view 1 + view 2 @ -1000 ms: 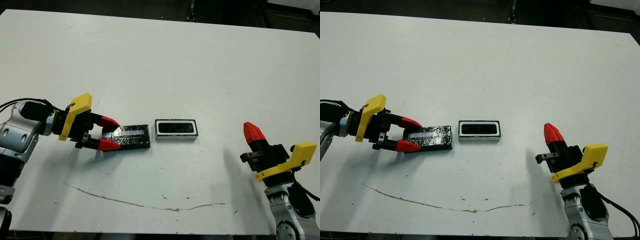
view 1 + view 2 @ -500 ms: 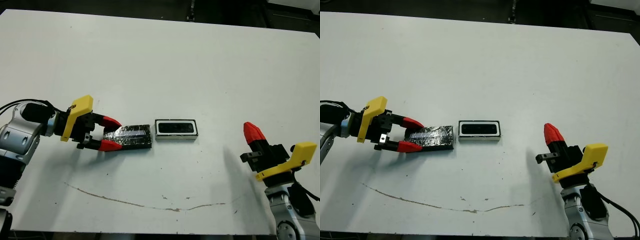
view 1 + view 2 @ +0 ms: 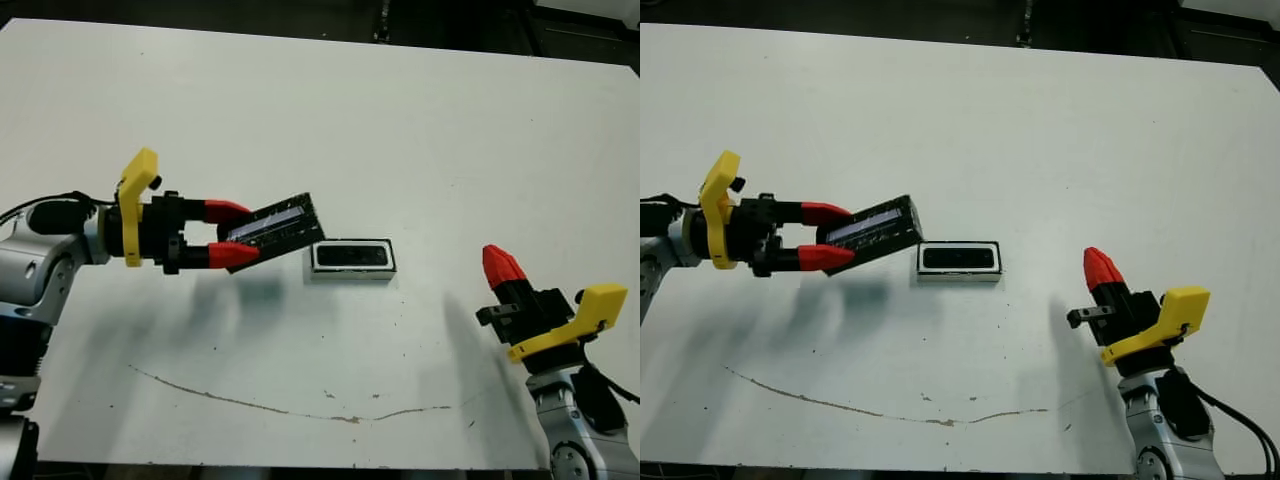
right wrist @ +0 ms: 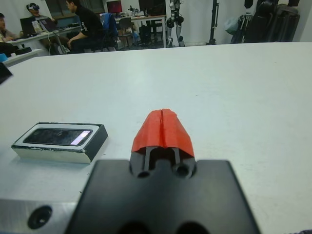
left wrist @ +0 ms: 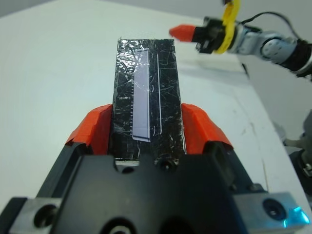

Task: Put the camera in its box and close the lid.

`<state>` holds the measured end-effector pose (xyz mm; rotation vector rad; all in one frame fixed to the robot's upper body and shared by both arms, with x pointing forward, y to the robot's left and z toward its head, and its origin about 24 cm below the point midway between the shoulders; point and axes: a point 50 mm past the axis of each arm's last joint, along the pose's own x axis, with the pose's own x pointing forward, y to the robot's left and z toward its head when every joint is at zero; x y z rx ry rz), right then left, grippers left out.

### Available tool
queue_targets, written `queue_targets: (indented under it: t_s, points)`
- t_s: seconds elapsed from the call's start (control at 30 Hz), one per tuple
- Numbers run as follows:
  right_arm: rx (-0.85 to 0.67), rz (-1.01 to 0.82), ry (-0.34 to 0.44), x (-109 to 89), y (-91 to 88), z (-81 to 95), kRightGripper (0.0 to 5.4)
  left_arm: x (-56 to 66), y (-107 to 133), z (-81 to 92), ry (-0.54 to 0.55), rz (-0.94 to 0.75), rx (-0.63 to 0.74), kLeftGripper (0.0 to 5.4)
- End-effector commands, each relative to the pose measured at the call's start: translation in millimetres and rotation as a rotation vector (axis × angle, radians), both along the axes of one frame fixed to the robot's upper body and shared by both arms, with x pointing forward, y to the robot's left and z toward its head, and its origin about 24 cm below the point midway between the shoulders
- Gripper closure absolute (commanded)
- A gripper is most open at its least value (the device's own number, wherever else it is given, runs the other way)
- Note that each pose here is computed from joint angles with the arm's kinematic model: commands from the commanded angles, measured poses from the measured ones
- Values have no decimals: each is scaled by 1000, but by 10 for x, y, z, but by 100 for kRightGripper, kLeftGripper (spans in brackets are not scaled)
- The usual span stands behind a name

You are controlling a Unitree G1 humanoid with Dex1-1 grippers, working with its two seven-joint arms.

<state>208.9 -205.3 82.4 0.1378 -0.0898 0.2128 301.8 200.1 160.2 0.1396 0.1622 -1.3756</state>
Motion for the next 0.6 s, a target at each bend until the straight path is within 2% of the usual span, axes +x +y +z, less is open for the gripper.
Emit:
queue_targets:
  t_s: [0.03, 0.4, 0.6]
  points:
    - [-19, -13, 19, -13, -31, -24, 540, 67, -54, -21, 26, -37, 34, 224]
    - [-18, -5, 15, -18, -24, -22, 540, 226, -231, -228, 72, -49, 143, 224]
    - [-13, -5, 21, -21, -16, -30, 540, 244, -305, -298, -9, -36, 195, 224]
